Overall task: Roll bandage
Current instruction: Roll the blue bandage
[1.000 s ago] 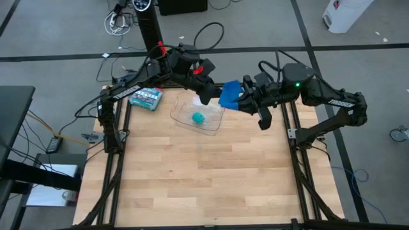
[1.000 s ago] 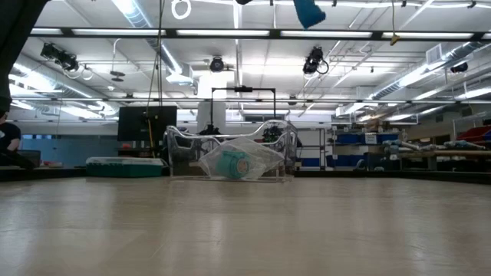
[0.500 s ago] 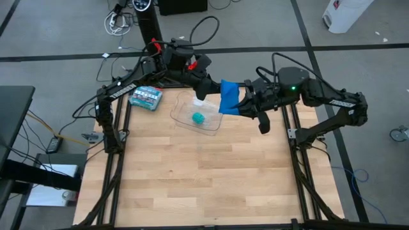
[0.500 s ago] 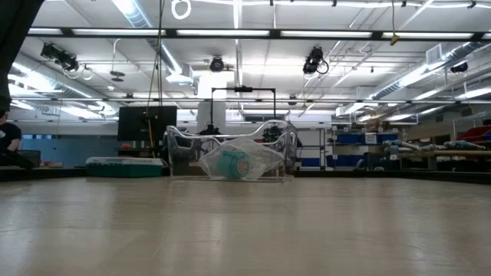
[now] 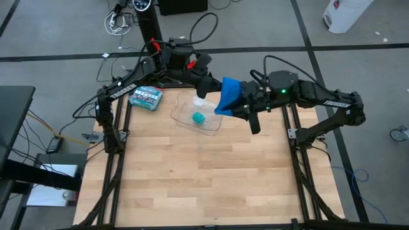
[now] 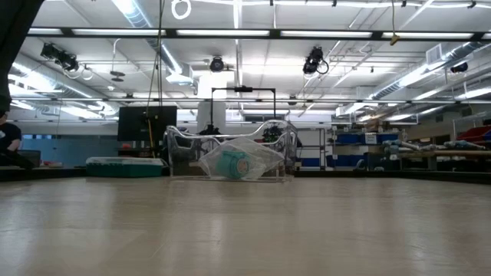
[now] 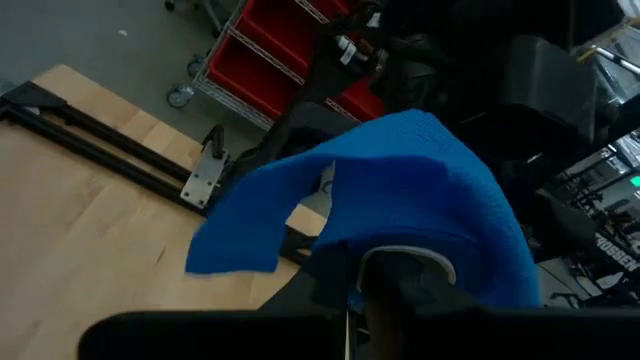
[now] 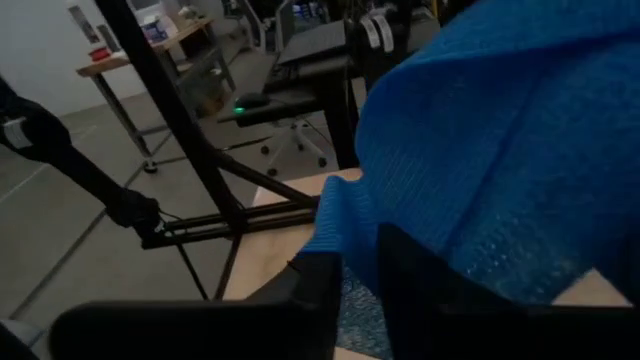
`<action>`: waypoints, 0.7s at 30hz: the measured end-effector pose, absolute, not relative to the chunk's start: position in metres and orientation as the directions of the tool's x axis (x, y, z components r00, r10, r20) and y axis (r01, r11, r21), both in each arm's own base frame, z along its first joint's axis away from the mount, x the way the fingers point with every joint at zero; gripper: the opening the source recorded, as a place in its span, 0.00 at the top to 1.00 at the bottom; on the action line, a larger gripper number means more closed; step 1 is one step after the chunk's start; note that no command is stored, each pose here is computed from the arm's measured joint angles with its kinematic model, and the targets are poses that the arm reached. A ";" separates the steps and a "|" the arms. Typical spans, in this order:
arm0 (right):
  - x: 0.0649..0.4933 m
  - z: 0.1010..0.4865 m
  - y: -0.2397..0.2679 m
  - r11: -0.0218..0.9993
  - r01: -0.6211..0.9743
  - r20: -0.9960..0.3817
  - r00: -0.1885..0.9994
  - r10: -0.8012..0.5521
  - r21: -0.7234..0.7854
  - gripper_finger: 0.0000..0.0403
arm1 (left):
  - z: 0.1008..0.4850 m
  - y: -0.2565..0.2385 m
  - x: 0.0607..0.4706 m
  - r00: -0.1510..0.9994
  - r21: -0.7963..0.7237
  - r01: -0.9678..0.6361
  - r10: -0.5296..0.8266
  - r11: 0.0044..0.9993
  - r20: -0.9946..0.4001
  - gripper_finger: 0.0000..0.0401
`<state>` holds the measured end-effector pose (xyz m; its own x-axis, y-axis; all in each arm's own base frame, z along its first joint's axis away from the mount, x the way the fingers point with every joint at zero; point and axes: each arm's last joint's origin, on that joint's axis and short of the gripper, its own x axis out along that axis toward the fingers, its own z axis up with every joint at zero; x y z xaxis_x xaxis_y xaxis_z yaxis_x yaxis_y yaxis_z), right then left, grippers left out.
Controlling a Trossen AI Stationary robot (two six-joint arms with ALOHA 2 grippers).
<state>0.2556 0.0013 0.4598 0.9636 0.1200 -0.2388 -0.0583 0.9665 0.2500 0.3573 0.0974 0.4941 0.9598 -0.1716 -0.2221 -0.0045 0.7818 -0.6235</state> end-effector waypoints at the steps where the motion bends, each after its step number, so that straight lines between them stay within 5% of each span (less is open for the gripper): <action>1: 0.257 0.459 0.001 0.965 -0.054 -0.243 0.963 0.118 0.255 0.79 | 0.494 0.097 0.357 0.959 -0.624 -0.005 -0.172 0.782 -0.224 0.94; 11: 0.250 0.464 0.000 0.952 -0.061 -0.230 0.964 0.134 0.299 0.50 | 0.492 0.099 0.356 0.954 -0.611 -0.007 -0.177 0.792 -0.240 0.94; 21: 0.225 0.473 0.012 0.995 0.101 -0.211 0.972 -0.100 -0.010 0.50 | 0.494 0.112 0.350 0.960 -0.614 -0.011 -0.164 0.789 -0.228 0.94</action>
<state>0.2255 0.0124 0.4735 0.9724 -0.1005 -0.2108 0.1006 0.9949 -0.0103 0.3499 0.1121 0.4944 0.9596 -0.1644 -0.2282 -0.0109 0.7891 -0.6142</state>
